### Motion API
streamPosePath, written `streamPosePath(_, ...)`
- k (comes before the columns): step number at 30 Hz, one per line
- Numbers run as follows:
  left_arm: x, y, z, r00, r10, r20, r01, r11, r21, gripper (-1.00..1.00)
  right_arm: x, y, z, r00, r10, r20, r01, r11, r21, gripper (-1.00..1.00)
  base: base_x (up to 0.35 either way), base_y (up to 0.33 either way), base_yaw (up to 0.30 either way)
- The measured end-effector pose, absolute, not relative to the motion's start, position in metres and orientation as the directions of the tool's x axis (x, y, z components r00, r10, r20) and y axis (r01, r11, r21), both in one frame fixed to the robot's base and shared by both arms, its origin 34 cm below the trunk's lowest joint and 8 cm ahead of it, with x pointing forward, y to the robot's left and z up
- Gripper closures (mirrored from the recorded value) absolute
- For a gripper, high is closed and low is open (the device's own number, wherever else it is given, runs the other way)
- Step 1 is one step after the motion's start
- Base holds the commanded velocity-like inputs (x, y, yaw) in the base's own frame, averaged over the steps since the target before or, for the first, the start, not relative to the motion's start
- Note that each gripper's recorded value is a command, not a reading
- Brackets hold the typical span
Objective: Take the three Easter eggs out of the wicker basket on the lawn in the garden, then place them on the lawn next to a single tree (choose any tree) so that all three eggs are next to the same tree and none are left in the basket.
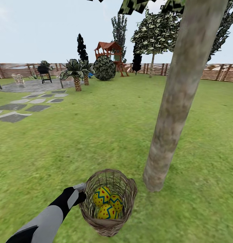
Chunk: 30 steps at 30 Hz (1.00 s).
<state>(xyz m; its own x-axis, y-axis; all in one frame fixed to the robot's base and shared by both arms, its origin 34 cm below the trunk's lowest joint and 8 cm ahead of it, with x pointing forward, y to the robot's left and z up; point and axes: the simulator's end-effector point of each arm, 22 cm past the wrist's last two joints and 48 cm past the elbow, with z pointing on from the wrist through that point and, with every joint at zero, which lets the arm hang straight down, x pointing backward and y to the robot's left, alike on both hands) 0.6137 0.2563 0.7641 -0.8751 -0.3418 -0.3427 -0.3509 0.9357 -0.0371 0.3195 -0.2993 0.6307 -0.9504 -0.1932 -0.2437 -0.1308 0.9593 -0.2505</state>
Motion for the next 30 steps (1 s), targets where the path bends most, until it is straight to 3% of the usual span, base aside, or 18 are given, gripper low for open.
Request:
streamPosePath(21,0.614,0.255,0.764,-0.874,-0.344,-0.343,-0.351,0.935,-0.041,1.0,0.343,-0.321,0.637,-0.943,-0.192,-0.273,-0.116,0.955,-0.274,-1.0,0.323,-0.152,0.0)
streamPosePath(25,0.614,0.255,0.764,-0.875,-0.342,-0.343,-0.35,0.936,-0.039,1.0,0.406,-0.376,0.667,-0.979,0.006,-0.205,0.035,0.99,-0.14,-1.0,0.016,-0.005,0.0)
streamPosePath(30,0.614,0.254,0.764,-0.876,-0.34,-0.343,-0.348,0.937,-0.039,1.0,0.539,-0.485,0.803,-0.836,0.235,-0.495,0.316,0.945,-0.084,-1.0,0.0,0.0,0.0)
